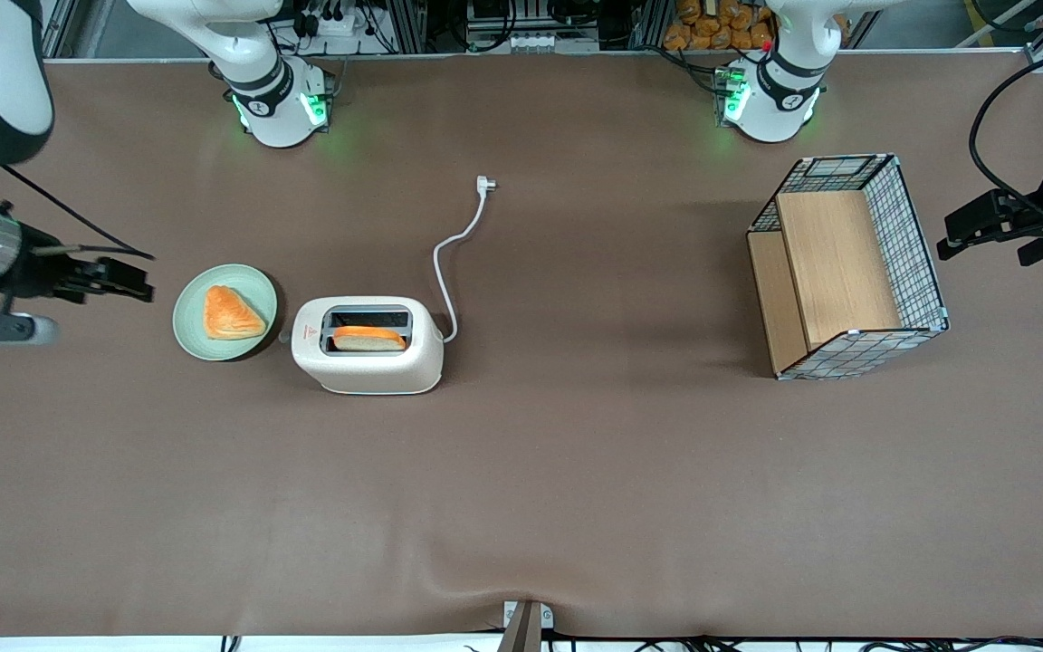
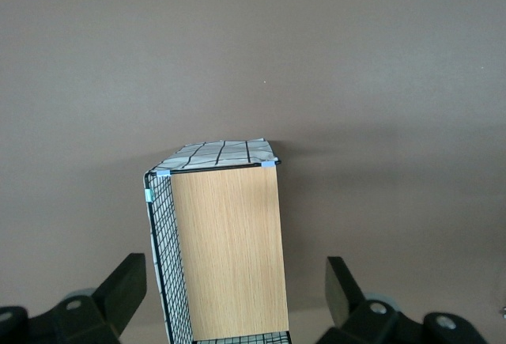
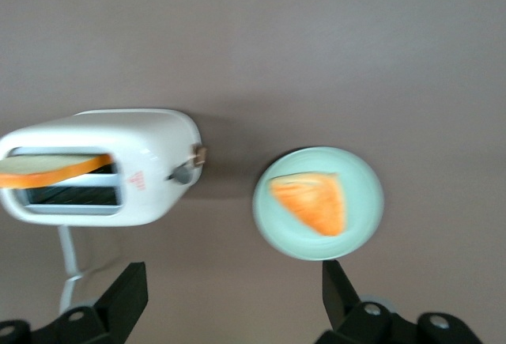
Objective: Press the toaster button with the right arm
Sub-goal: 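Move the right gripper over the green plate toward the toaster's lever, then lower the right gripper onto the toaster's side lever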
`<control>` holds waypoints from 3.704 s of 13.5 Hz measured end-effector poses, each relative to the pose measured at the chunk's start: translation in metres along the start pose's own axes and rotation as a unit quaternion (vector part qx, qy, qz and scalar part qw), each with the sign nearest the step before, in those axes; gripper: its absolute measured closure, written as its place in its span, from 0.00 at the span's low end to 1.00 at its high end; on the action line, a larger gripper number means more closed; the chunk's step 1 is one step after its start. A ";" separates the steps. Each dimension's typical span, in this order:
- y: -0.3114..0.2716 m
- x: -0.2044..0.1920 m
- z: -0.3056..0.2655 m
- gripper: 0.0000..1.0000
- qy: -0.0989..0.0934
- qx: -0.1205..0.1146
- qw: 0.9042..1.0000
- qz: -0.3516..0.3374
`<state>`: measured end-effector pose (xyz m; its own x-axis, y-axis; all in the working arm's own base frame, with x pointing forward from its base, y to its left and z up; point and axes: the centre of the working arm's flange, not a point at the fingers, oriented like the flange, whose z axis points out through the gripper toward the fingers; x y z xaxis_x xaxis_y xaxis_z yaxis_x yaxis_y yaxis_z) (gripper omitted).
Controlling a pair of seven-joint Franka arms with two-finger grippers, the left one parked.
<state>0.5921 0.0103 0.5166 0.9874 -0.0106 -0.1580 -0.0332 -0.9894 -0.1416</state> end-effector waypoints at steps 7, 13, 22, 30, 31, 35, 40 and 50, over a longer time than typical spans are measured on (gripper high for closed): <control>0.000 -0.009 0.089 0.86 -0.065 0.064 0.995 0.028; 0.006 -0.025 0.170 0.99 -0.036 0.146 0.986 0.075; 0.016 -0.024 0.207 0.99 -0.002 0.189 0.980 0.058; 0.020 0.004 0.216 0.99 0.007 0.186 0.981 0.063; 0.021 0.006 0.223 0.99 0.006 0.184 0.981 0.065; 0.022 0.013 0.230 0.99 0.008 0.182 0.981 0.067; 0.017 0.020 0.213 0.99 0.011 0.189 0.980 0.055; 0.007 0.023 0.234 0.99 -0.014 0.188 0.981 0.054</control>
<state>0.5779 0.0372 0.2832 0.9704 -0.1025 -0.2187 -0.1971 -0.8593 -0.4719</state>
